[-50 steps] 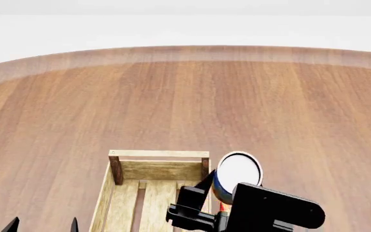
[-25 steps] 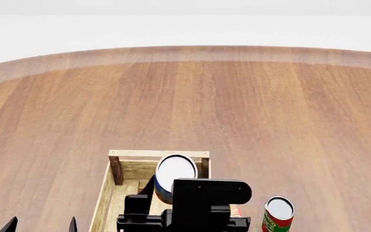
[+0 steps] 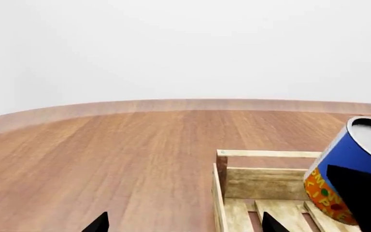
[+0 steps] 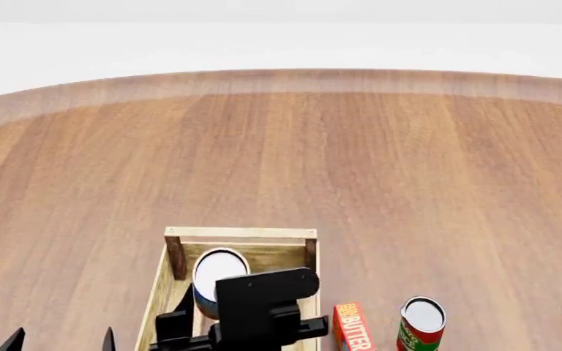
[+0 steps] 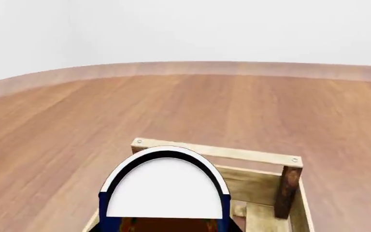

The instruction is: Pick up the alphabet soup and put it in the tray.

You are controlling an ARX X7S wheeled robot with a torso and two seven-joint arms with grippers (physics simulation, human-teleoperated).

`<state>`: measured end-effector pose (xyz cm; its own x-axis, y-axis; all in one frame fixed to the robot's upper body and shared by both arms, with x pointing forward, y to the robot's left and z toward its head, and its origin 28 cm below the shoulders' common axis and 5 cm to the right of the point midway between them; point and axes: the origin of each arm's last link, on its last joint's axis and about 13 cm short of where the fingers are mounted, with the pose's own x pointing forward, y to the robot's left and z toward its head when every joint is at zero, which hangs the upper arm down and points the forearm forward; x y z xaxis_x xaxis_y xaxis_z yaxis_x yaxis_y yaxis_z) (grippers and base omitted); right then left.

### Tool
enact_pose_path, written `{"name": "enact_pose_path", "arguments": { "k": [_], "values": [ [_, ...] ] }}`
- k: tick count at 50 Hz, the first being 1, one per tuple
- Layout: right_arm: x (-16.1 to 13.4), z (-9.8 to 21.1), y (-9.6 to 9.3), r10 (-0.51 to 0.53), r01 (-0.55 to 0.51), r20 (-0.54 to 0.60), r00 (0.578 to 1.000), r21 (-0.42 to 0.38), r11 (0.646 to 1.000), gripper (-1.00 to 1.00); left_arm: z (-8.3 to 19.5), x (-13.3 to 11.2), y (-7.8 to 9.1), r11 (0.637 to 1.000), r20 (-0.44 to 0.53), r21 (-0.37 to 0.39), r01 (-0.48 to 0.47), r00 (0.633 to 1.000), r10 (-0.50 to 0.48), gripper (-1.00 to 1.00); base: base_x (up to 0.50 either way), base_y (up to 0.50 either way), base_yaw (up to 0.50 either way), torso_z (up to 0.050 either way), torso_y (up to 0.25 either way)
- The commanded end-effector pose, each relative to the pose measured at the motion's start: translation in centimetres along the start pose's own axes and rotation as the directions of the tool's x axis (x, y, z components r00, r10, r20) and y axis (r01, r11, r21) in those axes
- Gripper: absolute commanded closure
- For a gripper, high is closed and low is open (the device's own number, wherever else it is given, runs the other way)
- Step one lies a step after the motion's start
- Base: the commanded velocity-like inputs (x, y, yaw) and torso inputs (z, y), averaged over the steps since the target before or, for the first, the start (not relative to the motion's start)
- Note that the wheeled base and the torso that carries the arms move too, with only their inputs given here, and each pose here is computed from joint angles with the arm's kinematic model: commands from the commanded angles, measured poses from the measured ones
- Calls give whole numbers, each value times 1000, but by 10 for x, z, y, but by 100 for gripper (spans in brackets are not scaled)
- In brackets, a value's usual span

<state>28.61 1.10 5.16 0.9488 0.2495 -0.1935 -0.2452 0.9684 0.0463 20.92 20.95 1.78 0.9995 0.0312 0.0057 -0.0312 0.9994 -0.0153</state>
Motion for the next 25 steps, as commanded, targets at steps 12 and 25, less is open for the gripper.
{"name": "enact_pose_path", "arguments": {
  "k": [12,25],
  "values": [
    [18,-27,3,59,-62,-53,997,-58,996,100,0,0,0,1000,1,0,-2,1000,2,-100,0,0,0,0,1],
    [22,-42,1,58,-64,-95,994,-68,996,100,0,0,0,1000,2,1,-2,1000,2,-100,0,0,0,0,1]
  ]
}}
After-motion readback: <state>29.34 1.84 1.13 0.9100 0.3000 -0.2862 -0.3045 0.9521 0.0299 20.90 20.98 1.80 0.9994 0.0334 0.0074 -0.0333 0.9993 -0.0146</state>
